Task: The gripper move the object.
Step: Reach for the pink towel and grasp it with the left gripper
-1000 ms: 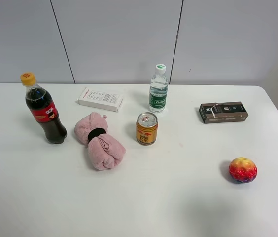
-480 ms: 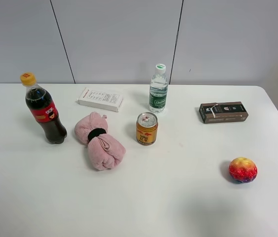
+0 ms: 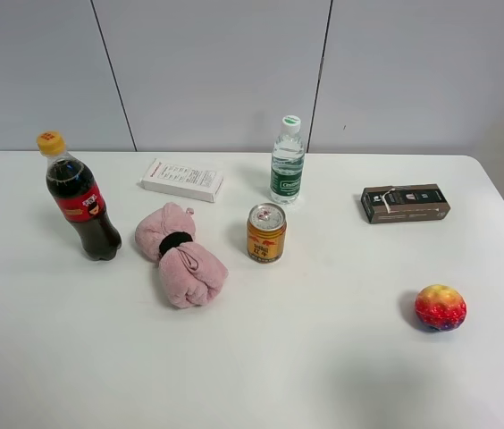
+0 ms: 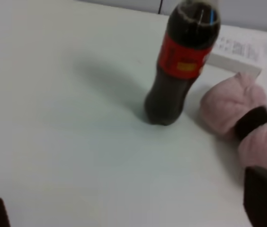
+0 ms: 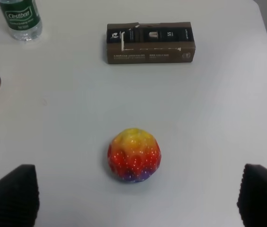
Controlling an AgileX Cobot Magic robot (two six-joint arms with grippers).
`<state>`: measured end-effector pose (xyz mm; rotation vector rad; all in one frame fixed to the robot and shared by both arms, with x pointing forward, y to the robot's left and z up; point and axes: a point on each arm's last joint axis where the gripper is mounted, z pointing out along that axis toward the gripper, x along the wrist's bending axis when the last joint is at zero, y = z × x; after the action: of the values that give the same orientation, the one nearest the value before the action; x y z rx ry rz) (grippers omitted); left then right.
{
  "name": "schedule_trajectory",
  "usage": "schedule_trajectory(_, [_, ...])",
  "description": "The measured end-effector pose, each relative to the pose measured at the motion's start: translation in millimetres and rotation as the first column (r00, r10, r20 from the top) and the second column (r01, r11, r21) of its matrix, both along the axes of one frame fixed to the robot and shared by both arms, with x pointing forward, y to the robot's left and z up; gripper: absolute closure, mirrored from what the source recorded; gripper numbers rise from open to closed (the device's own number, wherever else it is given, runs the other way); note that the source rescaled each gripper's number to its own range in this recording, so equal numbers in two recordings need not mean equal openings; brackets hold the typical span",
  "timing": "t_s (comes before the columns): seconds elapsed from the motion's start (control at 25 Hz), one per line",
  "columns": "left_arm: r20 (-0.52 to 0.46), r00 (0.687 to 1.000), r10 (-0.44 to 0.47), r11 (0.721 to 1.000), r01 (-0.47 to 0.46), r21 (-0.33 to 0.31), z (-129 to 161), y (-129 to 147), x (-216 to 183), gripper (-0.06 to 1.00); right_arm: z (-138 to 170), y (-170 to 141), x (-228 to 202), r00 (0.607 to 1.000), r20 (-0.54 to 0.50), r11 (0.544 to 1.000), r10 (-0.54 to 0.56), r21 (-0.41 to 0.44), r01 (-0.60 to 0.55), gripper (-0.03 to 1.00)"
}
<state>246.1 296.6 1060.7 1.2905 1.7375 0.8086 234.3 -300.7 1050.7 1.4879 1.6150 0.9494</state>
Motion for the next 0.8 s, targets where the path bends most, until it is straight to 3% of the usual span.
schedule_trajectory(0.12, [-0.018, 0.999, 0.034, 0.993, -0.036, -0.108, 11, 0, 16, -0.06, 0, 0, 0, 1.000, 0.000, 1.000, 0.000, 0.000, 0.000, -0.03])
schedule_trajectory(0.24, [-0.075, 0.996, 0.049, 0.987, -0.060, -0.147, 20, 2, 38, -0.06, 0, 0, 0, 1.000, 0.000, 1.000, 0.000, 0.000, 0.000, -0.03])
schedule_trajectory(0.48, [-0.184, 0.981, 0.052, 0.983, -0.083, -0.165, 47, 7, 92, -0.06, 0, 0, 0, 1.000, 0.000, 1.000, 0.000, 0.000, 0.000, -0.03])
schedule_trajectory(0.8, [-0.166, 0.986, 0.018, 0.982, -0.049, -0.184, 95, 7, 145, -0.06, 0, 0, 0, 1.000, 0.000, 1.000, 0.000, 0.000, 0.000, -0.03])
